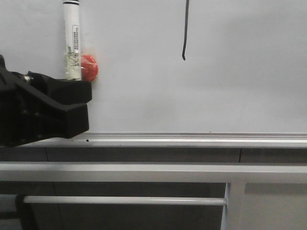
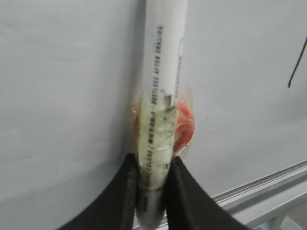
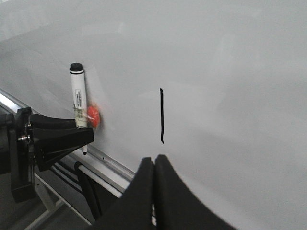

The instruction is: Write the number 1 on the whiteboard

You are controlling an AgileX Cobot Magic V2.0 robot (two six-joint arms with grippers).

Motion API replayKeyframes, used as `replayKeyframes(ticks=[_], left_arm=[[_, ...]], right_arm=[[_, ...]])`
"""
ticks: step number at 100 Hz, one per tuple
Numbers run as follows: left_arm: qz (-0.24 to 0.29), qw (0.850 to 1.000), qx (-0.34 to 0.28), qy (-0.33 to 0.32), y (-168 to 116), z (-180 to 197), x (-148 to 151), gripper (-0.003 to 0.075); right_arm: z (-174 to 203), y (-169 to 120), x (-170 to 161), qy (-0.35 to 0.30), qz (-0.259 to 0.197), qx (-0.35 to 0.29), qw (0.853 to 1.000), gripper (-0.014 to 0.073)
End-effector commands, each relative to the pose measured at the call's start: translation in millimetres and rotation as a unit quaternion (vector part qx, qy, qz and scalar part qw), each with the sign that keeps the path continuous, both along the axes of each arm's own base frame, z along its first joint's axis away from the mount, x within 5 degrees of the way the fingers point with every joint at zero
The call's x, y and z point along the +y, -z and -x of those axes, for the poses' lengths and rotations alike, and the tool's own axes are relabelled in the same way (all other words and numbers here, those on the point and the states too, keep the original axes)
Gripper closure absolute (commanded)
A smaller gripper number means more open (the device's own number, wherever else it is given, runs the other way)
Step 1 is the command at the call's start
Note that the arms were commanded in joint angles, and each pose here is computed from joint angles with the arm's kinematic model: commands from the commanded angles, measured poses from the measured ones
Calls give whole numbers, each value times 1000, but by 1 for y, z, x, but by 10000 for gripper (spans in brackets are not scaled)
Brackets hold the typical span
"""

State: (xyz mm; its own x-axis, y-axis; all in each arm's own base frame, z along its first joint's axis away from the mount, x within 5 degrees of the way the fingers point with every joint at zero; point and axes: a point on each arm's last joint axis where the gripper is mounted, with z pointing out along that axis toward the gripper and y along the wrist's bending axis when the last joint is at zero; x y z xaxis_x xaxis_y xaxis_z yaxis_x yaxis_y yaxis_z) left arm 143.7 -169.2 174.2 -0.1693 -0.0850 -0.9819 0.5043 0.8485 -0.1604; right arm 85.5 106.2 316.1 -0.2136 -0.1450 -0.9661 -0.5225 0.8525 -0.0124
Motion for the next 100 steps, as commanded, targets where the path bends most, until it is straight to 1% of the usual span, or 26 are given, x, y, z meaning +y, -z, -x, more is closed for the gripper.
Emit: replayKeyframes(ticks=[1, 10, 22, 45, 56, 68, 76, 100], left_arm=[[66, 991, -106, -48, -28, 2, 1, 741], [63, 991, -104, -50, -27, 6, -1, 741], [68, 991, -96, -70, -27, 5, 1, 741], [75, 989, -97, -79, -30, 3, 0, 741], [52, 989, -111, -82, -32, 2, -1, 741], [43, 988, -117, -94, -34, 0, -2, 741], [41, 987, -118, -103, -35, -1, -2, 741], [40, 986, -122, -103, -37, -2, -4, 741]], right_arm=[[-1, -11, 0, -6, -6, -31, 999, 659], [-1, -11, 0, -6, -6, -31, 999, 659], [-1, -11, 0, -6, -6, -31, 999, 659], [-1, -11, 0, -6, -6, -31, 999, 659], [-1, -11, 0, -7, -3, -33, 999, 659], [-1, -11, 0, -7, -3, -33, 999, 659], [-1, -11, 0, -7, -3, -33, 999, 659], [-1, -11, 0, -7, -3, -33, 999, 659]])
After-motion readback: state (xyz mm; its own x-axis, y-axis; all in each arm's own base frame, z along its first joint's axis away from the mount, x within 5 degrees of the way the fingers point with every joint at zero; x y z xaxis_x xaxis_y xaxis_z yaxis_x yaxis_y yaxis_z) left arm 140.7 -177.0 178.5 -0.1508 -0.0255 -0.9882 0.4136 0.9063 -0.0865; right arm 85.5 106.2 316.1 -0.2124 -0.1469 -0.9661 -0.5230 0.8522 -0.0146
